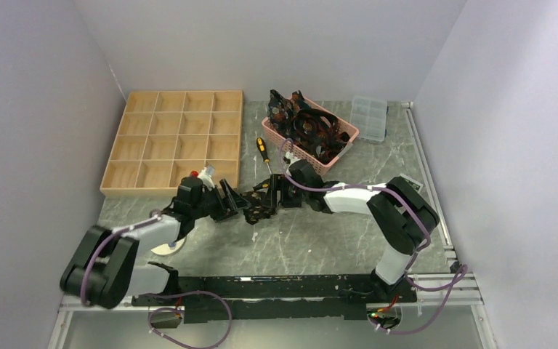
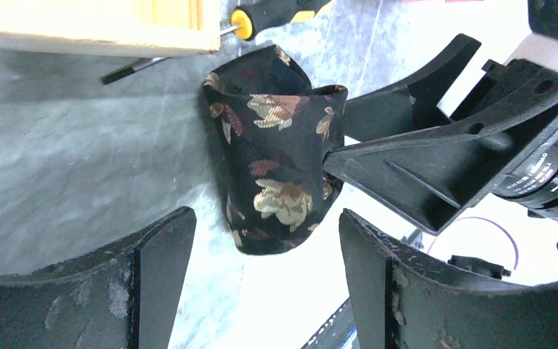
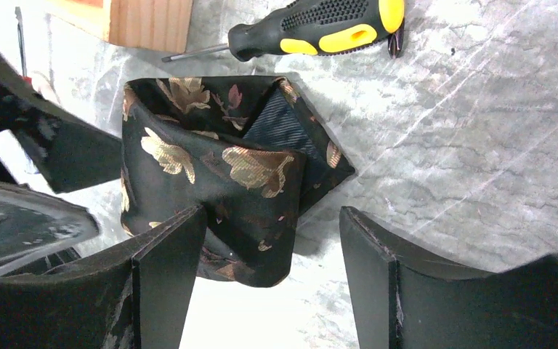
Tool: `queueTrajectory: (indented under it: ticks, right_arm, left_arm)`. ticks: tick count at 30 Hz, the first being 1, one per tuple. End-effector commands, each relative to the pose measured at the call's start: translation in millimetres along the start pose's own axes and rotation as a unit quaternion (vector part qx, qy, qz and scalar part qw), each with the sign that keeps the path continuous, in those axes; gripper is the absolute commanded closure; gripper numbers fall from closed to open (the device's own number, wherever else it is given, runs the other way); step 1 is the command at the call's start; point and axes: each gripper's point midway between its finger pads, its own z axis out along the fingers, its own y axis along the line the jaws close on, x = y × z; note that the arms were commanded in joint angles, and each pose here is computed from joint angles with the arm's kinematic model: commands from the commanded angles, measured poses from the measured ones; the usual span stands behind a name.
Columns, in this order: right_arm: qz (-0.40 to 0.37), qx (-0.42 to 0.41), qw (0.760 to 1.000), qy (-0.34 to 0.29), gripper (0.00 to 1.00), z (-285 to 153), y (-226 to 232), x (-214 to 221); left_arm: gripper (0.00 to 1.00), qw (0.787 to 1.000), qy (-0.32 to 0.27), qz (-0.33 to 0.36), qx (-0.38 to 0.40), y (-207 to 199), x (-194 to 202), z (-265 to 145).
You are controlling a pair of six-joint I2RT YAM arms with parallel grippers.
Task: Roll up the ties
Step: Roll the tie at the center of the board.
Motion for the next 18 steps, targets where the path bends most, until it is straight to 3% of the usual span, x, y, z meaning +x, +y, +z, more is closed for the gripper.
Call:
queueTrajectory:
  ticks: [1,7,18]
  right_arm:
    - [0.007,-0.004,1.0,-0.007,0.28,-7,5,-5]
    - [0.063,-0.054,0.997,0.002,0.29,9,23,8]
    - [0.144,-0.083,0.986,-0.012,0.33,40,54,21]
  left_arm:
    - [0.21,0.995,-0.04,0.012,-0.094,21,-6,-28]
    - [0.19,0.984,-0.108,0.013,-0.142,24,-15,-72]
    - [0.19,0.975,-0.144,0.008,-0.166,27,-4,-116]
